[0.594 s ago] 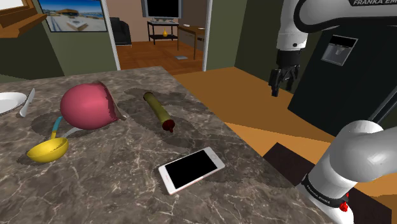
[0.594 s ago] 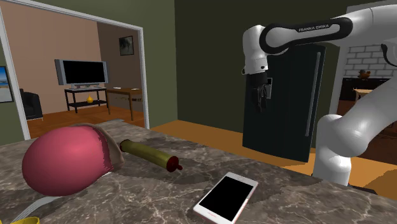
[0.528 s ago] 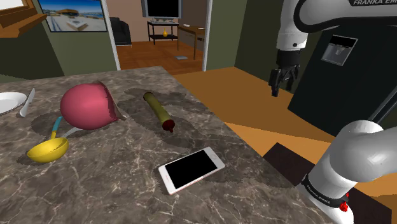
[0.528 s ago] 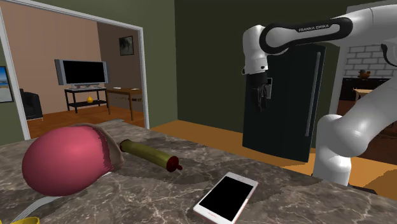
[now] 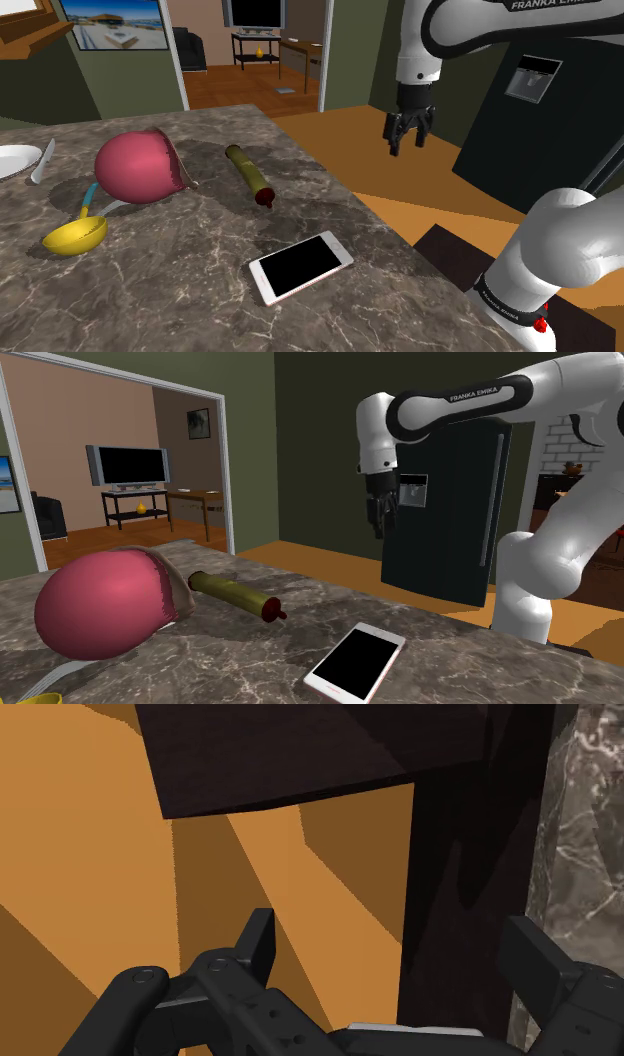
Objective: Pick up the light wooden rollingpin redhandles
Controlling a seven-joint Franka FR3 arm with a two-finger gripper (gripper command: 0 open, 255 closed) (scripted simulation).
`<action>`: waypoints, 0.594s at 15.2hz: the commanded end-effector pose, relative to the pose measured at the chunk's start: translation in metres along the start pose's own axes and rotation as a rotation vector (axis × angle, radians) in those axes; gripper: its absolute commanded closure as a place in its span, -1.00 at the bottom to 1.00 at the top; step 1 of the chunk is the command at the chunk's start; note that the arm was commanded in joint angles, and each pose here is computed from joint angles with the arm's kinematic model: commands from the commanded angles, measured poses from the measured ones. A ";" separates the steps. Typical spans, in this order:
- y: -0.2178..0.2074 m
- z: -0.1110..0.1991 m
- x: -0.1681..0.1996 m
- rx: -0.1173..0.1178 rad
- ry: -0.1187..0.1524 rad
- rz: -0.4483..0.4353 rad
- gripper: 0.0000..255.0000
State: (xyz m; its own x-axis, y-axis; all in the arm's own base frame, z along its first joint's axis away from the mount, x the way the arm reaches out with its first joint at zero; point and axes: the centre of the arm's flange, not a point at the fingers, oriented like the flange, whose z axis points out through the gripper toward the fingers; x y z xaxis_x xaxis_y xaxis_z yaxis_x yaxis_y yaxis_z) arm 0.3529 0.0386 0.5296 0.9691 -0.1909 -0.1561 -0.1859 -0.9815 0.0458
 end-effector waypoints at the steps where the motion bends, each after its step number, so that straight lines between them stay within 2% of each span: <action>1: -0.023 0.001 0.011 0.002 0.008 0.007 -1.00; 9: -0.115 0.004 0.057 0.005 0.036 0.034 -1.00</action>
State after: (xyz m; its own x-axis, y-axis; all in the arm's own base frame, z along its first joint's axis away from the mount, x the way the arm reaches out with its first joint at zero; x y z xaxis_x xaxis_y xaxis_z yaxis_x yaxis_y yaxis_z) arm 0.4193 0.1281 0.5119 0.9681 -0.2189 -0.1222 -0.2147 -0.9756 0.0469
